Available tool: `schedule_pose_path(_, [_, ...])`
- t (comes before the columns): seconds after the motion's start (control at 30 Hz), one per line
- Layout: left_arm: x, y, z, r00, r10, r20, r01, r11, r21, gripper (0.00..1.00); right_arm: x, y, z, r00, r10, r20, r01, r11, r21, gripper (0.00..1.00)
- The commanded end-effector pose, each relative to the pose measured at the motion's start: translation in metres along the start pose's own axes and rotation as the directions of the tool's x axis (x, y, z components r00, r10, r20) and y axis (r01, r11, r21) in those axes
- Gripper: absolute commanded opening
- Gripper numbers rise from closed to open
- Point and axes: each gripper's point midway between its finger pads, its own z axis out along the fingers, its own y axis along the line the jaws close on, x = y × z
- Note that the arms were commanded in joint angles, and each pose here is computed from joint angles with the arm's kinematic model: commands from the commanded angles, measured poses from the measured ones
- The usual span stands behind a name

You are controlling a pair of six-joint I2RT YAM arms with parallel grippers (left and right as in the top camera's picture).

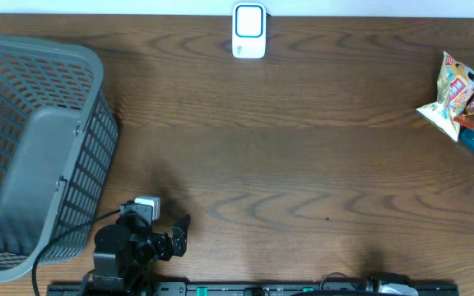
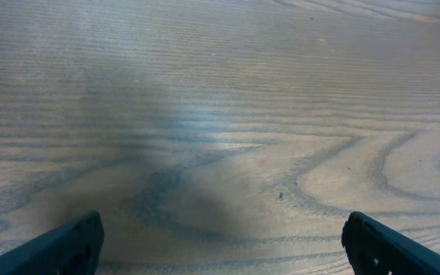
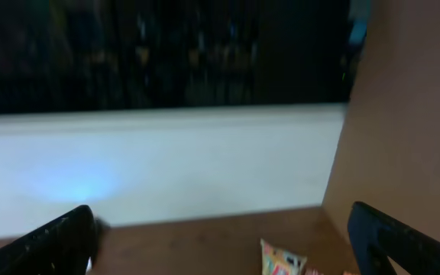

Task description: Scan the item barcode

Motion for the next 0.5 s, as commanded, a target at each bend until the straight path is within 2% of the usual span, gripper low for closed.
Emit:
schedule_pose_path(0.0, [0.01,0.002,0.0,0.999,-0.012,-0.038,0.012,1.0,-0.005,1.0,-0.014,-0.002,-0.042,0.996,0.019,0.084,-0.019,1.0,-0.007,0.99])
schedule_pose_path(0.07, [0.01,0.002,0.0,0.999,-0.012,-0.038,0.012,1.0,-0.005,1.0,-0.016,-0.005,-0.072,0.993,0.019,0.121,-0.019,1.0,0.001,0.99])
schedule_pose_path(0.23, [0.01,0.002,0.0,0.999,-0.012,-0.038,0.012,1.0,-0.005,1.0,0.01,-0.014,-0.119,0.996,-0.031,0.079,0.028,0.999,0.038,0.99])
schedule_pose_path(0.47, [0.01,0.001,0.0,0.999,-0.012,-0.038,0.012,1.0,-0.004,1.0,0.054,-0.011,-0.127,0.996,-0.037,-0.081,0.038,0.999,0.01,0.99])
